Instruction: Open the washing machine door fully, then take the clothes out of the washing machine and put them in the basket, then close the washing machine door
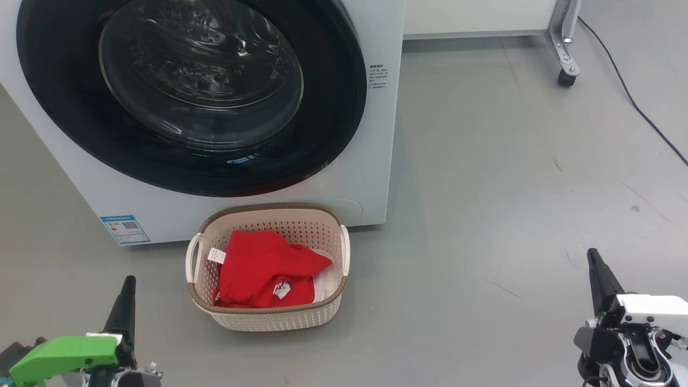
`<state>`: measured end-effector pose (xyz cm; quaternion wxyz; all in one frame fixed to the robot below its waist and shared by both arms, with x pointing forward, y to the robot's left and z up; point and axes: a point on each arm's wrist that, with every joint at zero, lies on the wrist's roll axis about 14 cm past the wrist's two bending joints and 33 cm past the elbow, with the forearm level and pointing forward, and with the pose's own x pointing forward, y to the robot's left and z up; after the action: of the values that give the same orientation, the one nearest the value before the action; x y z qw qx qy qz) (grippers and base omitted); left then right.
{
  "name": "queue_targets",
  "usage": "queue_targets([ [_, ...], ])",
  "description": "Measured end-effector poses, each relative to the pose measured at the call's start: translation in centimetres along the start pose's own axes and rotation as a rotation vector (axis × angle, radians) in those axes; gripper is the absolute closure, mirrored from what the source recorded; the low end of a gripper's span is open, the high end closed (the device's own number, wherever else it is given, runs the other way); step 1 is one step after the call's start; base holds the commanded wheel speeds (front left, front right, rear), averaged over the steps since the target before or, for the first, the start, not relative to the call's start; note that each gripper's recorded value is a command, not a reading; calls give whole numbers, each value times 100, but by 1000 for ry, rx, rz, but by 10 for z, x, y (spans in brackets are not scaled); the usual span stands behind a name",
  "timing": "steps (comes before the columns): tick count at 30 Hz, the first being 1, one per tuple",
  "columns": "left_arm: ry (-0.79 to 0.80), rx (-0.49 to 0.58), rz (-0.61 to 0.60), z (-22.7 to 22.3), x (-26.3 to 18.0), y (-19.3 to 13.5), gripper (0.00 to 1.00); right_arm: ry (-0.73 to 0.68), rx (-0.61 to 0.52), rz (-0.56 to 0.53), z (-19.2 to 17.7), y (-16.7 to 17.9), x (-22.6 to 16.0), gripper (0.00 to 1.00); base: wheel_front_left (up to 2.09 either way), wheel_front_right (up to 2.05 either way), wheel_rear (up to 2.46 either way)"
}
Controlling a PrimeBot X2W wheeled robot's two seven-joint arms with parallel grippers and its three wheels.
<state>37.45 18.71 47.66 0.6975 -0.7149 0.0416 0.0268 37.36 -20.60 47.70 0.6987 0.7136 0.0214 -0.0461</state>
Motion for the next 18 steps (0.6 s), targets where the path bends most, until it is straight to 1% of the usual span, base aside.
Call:
queue_targets([
  [18,-2,-1,-1,0,0,0,100,0,0,0,0,0,0,100,0,0,0],
])
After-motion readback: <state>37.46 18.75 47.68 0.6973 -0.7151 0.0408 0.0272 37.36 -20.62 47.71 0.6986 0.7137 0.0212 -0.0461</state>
